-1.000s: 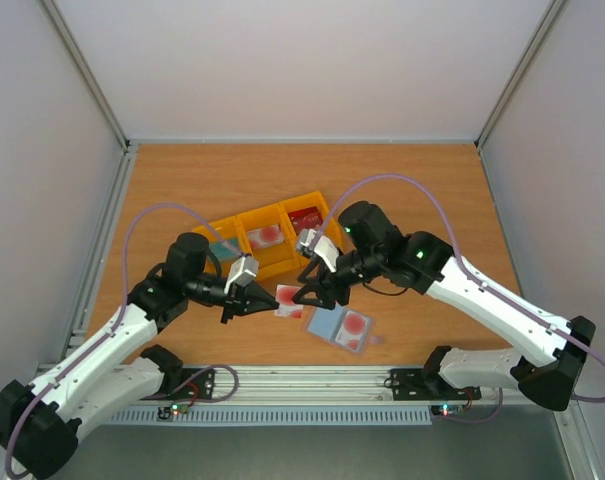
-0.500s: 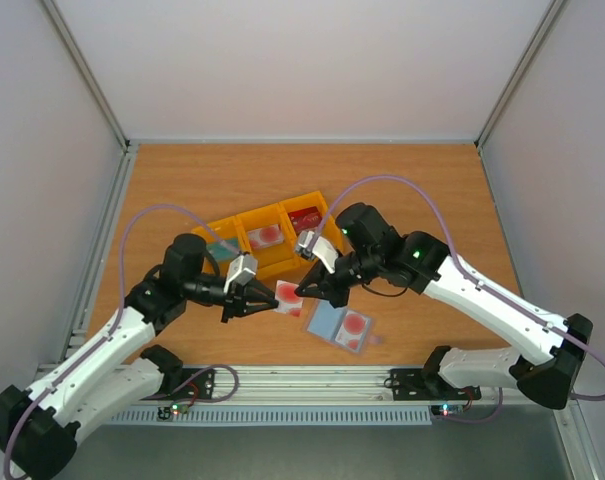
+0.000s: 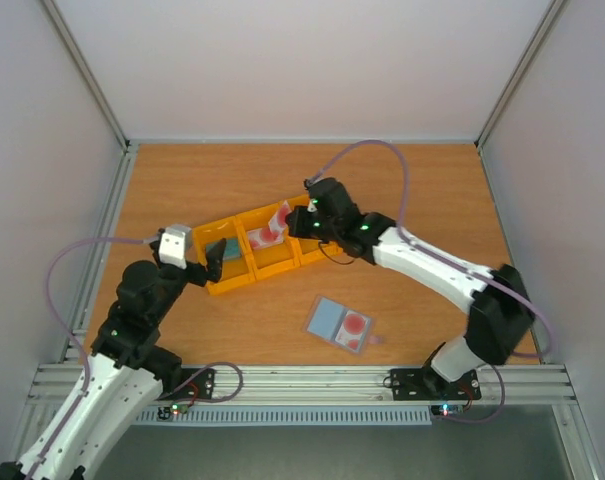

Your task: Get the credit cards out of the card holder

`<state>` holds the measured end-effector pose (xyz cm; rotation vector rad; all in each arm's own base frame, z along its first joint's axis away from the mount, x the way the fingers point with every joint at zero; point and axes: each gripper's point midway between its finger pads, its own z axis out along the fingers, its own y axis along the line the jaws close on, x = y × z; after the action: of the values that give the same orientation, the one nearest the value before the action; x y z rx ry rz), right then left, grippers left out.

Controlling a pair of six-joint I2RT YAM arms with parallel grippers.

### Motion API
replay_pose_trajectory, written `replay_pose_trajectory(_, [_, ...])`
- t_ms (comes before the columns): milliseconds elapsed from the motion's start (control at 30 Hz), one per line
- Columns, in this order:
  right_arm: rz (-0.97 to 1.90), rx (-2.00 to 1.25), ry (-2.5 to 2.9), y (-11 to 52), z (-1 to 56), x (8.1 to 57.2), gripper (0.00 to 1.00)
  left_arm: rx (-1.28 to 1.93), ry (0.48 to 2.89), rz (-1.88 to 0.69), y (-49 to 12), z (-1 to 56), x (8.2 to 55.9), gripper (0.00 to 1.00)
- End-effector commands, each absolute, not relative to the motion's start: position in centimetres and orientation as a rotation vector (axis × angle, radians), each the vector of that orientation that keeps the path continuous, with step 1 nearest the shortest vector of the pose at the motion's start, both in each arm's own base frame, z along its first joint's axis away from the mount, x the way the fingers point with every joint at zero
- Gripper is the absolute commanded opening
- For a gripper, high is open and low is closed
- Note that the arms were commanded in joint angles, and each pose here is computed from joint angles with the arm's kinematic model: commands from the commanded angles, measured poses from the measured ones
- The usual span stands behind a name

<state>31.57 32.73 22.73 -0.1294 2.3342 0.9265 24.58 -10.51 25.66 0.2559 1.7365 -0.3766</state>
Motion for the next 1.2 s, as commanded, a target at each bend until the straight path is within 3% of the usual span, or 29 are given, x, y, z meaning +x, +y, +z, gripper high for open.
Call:
replay_pose_trajectory(0, [0.836,0.239,2.189,34.8,21.9,36.8,0.01,0.037,1.719,-0.252,-6.5,25.0,24.9,0.99])
replay_pose_trajectory(400, [0.807,0.361,2.378,39.6,12.3,39.0,0.01,0.02,1.665,-0.292,-6.3,25.2,23.8,0.99])
replay_pose_trajectory(800, [0.879,0.367,2.488,41.2,9.6,37.9,0.02,0.038,1.664,-0.323,-6.9,25.0,23.8,0.99])
replay_pose_trajectory(1067, [0.772,0.289,2.478,39.8,11.5,37.9,0.28,0.042,1.667,-0.331,-7.0,24.8,23.8,1.0])
replay_pose_trajectory(1167, [0.724,0.258,2.469,39.1,12.2,37.8,0.31,0.045,1.667,-0.333,-7.1,24.8,23.9,0.99])
